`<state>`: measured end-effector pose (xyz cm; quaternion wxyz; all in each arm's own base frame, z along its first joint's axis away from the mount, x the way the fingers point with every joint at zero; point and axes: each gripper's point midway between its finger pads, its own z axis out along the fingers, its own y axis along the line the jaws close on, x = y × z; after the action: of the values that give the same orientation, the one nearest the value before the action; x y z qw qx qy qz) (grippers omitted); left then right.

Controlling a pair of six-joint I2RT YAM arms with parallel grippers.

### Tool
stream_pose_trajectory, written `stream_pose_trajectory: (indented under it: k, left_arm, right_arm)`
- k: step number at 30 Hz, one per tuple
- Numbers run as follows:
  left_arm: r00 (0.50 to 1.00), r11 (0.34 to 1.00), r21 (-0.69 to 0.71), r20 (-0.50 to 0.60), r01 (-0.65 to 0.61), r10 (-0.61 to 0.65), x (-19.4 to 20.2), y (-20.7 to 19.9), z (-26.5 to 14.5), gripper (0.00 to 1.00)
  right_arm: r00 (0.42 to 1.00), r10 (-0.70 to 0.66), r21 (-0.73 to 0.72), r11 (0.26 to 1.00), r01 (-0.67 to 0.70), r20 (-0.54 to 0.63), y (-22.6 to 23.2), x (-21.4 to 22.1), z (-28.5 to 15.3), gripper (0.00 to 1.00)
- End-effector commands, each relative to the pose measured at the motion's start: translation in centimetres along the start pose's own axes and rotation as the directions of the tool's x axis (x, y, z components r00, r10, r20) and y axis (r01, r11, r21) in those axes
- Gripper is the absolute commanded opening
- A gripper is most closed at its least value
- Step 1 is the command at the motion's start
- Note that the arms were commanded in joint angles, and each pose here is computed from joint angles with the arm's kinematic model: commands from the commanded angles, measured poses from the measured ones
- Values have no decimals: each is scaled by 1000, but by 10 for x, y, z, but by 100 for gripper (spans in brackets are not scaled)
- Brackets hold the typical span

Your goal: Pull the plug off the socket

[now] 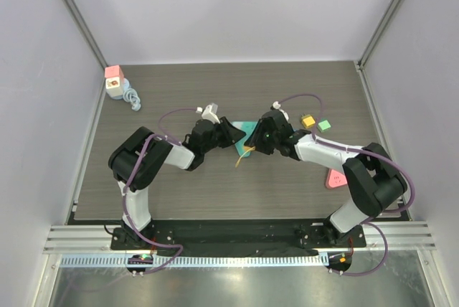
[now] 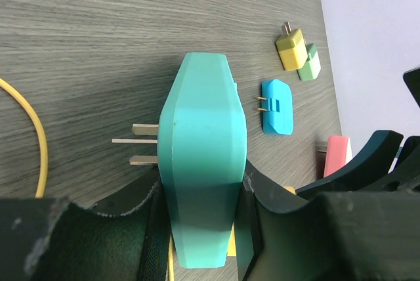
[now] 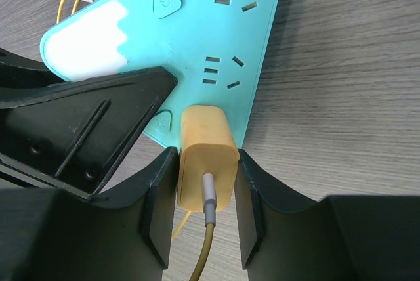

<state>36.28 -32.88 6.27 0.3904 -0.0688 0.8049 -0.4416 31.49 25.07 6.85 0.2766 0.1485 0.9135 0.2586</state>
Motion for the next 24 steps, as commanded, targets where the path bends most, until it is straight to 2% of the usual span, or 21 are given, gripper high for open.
stream_pose_trajectory:
  k: [1, 18, 24]
  left_arm:
    - [998, 996, -80, -60, -39, 34, 18, 24, -2, 0]
    - [997, 996, -85, -62, -40, 35, 18, 25, -1, 0]
    - [997, 995, -86, -63, -41, 35, 18, 26, -1, 0]
  right_arm:
    - [997, 13, -58, 998, -8, 80, 15, -25, -19, 1]
    - [990, 19, -56, 998, -12, 138, 10, -39, -48, 1]
    - [980, 17, -40, 999, -9, 197, -1, -43, -62, 1]
